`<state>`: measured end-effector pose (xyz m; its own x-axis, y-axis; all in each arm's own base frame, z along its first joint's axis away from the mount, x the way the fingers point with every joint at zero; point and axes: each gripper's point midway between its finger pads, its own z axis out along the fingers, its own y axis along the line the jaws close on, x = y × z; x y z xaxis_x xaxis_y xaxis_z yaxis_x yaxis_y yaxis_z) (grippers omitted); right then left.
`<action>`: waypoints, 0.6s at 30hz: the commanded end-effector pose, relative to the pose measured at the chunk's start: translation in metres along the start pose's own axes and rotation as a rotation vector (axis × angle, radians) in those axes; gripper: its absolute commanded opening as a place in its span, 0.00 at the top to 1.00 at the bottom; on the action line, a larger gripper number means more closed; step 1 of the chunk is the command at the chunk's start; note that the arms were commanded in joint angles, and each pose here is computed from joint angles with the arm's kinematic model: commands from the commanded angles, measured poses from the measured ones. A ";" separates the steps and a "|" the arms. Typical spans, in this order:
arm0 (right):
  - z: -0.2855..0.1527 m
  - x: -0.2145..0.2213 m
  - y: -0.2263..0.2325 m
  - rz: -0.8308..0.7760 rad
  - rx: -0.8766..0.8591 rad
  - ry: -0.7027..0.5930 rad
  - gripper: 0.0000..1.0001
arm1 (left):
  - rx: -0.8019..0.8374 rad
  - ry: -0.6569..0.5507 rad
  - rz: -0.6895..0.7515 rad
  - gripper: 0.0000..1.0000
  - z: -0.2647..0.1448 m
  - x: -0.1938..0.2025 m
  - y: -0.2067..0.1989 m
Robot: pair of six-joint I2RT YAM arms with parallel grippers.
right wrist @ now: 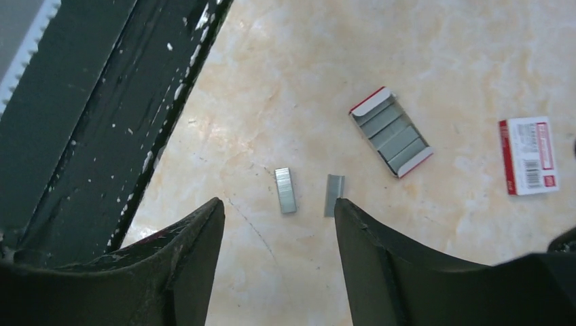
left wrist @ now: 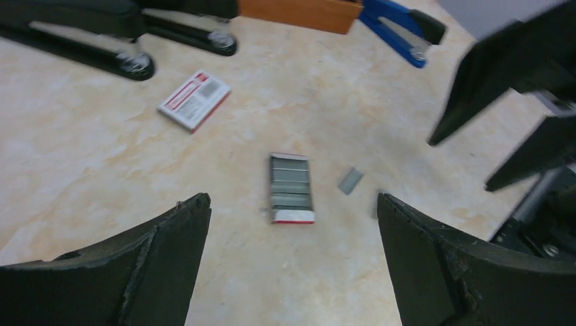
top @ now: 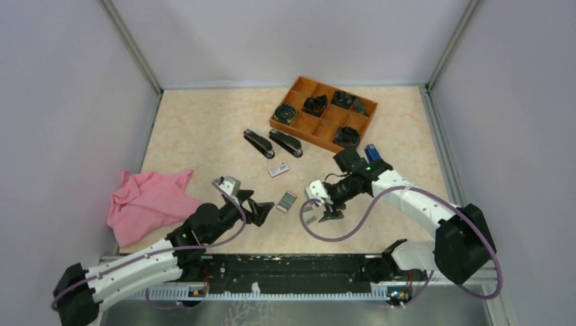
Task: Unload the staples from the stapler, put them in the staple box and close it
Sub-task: Pick up the staple from the center of the board.
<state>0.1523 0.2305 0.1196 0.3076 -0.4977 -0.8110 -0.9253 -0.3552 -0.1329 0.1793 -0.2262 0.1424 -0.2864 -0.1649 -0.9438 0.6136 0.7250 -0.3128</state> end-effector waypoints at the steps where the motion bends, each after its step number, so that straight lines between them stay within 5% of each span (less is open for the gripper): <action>1: 0.013 0.006 -0.010 -0.117 -0.041 0.128 0.42 | -0.108 0.078 -0.096 0.04 0.003 0.013 0.036; 12: 0.062 0.030 -0.016 -0.096 -0.057 0.331 0.55 | -0.172 0.179 -0.153 0.31 0.016 0.029 0.068; 18: 0.071 0.043 -0.016 -0.093 -0.056 0.406 0.58 | -0.158 0.198 -0.166 0.32 0.014 0.039 0.067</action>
<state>0.1463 0.2545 0.0374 0.4440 -0.7210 -0.5319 -0.8747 -0.4776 -0.0828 0.2169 -0.1857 0.0692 -0.5404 -0.1355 -0.8304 0.3984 0.8281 -0.3944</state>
